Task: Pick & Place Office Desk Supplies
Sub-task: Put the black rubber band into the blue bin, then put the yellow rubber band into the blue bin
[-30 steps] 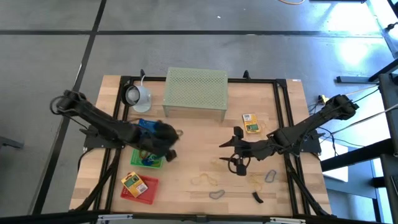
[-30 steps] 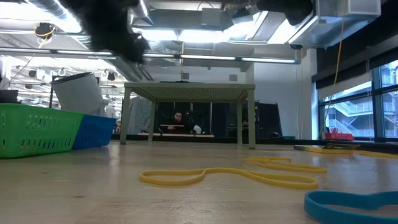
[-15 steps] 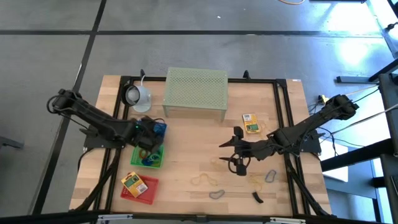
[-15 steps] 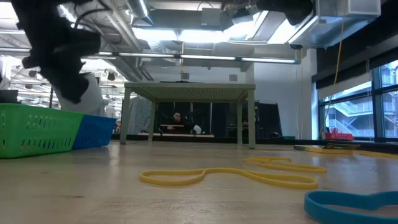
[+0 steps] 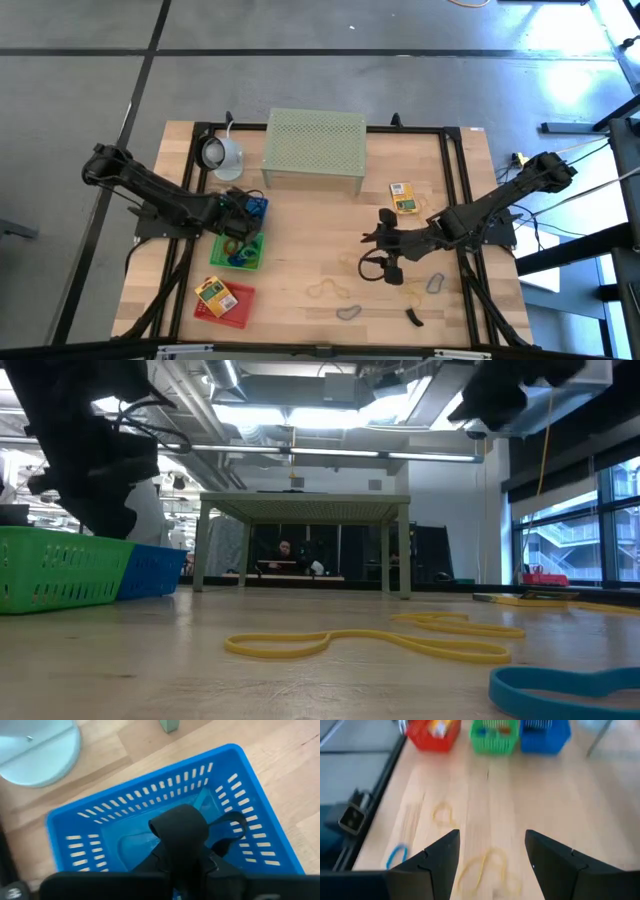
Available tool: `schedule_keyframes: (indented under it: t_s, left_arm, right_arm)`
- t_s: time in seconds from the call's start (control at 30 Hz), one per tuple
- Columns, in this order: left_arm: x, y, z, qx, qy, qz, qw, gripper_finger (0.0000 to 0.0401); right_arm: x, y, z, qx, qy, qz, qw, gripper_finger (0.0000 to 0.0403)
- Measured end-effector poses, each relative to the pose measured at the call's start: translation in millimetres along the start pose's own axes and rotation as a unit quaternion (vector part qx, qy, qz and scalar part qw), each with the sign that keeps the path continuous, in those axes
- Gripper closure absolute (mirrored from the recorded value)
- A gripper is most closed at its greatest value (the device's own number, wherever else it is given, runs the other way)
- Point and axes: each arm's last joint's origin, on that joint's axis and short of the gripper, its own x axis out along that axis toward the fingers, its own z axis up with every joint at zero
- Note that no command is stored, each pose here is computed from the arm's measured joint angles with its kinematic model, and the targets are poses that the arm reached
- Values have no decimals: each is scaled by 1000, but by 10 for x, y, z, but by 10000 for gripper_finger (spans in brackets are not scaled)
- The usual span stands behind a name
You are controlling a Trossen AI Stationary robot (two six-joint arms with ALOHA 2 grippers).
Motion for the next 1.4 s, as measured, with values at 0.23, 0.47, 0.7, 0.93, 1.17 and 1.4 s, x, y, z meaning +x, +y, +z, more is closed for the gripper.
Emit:
schedule_keyframes:
  t_s: [0.23, 0.47, 0.7, 0.93, 1.17, 1.4]
  left_arm:
    - [64, -3, -38, -7, -3, -12, 1000, 382]
    - [64, -4, -40, -7, 2, -13, 1000, 333]
    - [-87, -38, 54, 18, 7, -13, 1000, 269]
    - [-187, -39, 109, 28, 18, -4, 999, 239]
    - [-249, -84, 147, 24, 22, -18, 999, 233]
    - [-613, -280, 379, 48, -72, -71, 994, 237]
  right_arm:
    - [-17, -63, -171, 42, 87, -29, 995, 174]
    - [-40, -104, -261, 70, 130, -55, 987, 174]
    - [-166, -240, -498, 157, 239, -159, 945, 174]
    - [-304, -346, -633, 231, 285, -265, 892, 174]
    - [-407, -419, -703, 289, 286, -349, 844, 174]
    - [-368, -588, -1018, 345, 300, -415, 787, 174]
